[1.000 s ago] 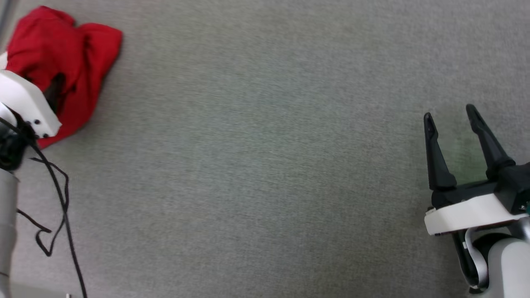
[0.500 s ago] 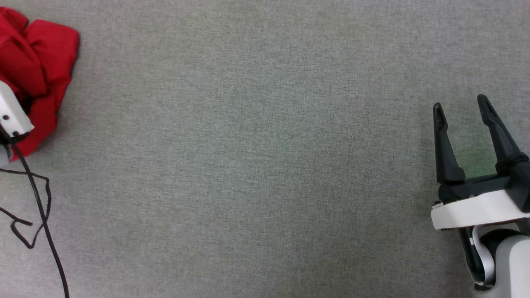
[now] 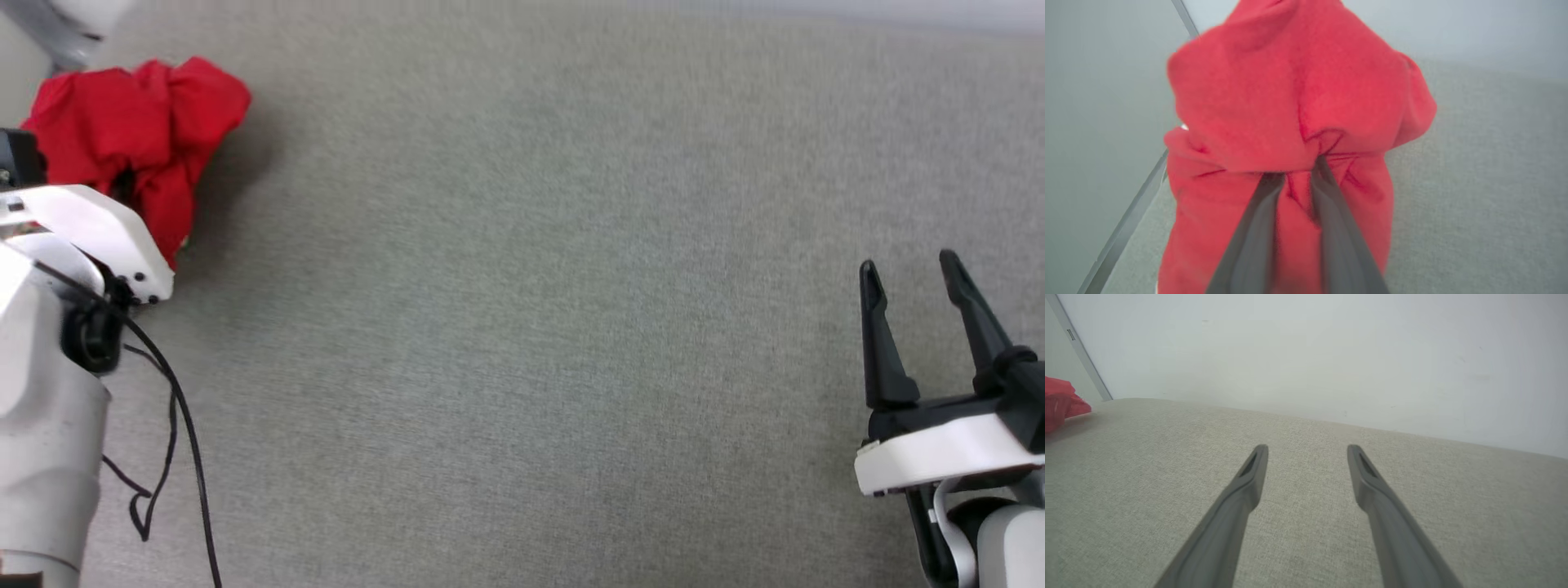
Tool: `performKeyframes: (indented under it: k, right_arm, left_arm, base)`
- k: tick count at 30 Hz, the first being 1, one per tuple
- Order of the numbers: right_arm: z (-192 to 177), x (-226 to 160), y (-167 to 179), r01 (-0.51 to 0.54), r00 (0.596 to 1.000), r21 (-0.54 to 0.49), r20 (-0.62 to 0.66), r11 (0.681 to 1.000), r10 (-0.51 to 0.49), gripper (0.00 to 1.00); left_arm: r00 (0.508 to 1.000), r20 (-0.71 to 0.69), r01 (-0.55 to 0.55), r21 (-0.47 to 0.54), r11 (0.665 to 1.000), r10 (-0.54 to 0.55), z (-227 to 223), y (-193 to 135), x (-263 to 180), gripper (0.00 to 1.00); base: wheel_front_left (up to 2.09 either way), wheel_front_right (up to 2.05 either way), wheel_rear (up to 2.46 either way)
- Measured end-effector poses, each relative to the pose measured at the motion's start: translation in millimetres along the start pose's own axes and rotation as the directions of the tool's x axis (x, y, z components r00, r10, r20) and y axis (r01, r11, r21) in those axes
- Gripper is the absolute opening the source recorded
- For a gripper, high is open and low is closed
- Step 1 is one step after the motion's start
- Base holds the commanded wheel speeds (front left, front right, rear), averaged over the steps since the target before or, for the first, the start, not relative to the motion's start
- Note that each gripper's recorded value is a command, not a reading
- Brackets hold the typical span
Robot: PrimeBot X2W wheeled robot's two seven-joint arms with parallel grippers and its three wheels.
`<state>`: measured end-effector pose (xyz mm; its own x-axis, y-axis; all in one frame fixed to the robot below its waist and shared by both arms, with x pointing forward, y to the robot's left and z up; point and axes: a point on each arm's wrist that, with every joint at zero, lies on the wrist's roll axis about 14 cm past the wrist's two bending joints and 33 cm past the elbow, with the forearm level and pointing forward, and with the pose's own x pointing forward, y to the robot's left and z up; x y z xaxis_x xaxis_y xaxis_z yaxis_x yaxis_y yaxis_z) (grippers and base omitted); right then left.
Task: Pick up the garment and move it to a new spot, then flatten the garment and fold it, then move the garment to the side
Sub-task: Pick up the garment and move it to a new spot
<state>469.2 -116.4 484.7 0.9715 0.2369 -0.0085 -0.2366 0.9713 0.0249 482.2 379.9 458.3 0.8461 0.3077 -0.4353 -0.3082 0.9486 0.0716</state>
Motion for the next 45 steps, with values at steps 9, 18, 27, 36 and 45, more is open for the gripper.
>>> performKeyframes:
  k: [9, 18, 27, 36, 45]
  right_arm:
    - [38.9, -23.9, 12.0, -0.021, 0.997, 0.021, 0.078, 1.000, 0.019, 1.00]
    - [55.9, -59.2, -12.2, 0.060, 0.992, 0.028, 0.109, 0.998, -0.063, 1.00]
    - [58.4, -103.1, -50.5, 0.193, 0.974, 0.038, 0.110, 0.981, -0.196, 1.00]
    - [54.7, -141.0, -89.7, 0.333, 0.937, 0.043, 0.097, 0.942, -0.336, 1.00]
    - [40.9, -141.9, -98.0, 0.360, 0.930, 0.046, 0.061, 0.932, -0.363, 1.00]
  left_arm:
    - [0.942, 0.335, 0.035, -0.022, 0.999, -0.026, 62.3, 1.0, -54.7, 0.00]
    - [0.854, 0.487, 0.216, -0.008, 0.976, -0.185, 97.7, -65.8, -86.1, 0.00]
    - [0.757, 0.436, 0.510, 0.072, 0.857, -0.487, 71.5, -198.9, -111.9, 0.00]
    - [0.521, 0.232, 0.811, 0.166, 0.561, -0.822, 2.7, -345.8, -180.1, 0.00]
    - [0.341, -0.098, 0.932, 0.167, 0.322, -0.935, -110.4, -389.8, -240.6, 0.00]
  base:
    - [0.00, 0.00, 0.00]
    - [0.00, 0.00, 0.00]
    - [0.00, 0.00, 0.00]
    - [0.00, 0.00, 0.00]
    - [0.00, 0.00, 0.00]
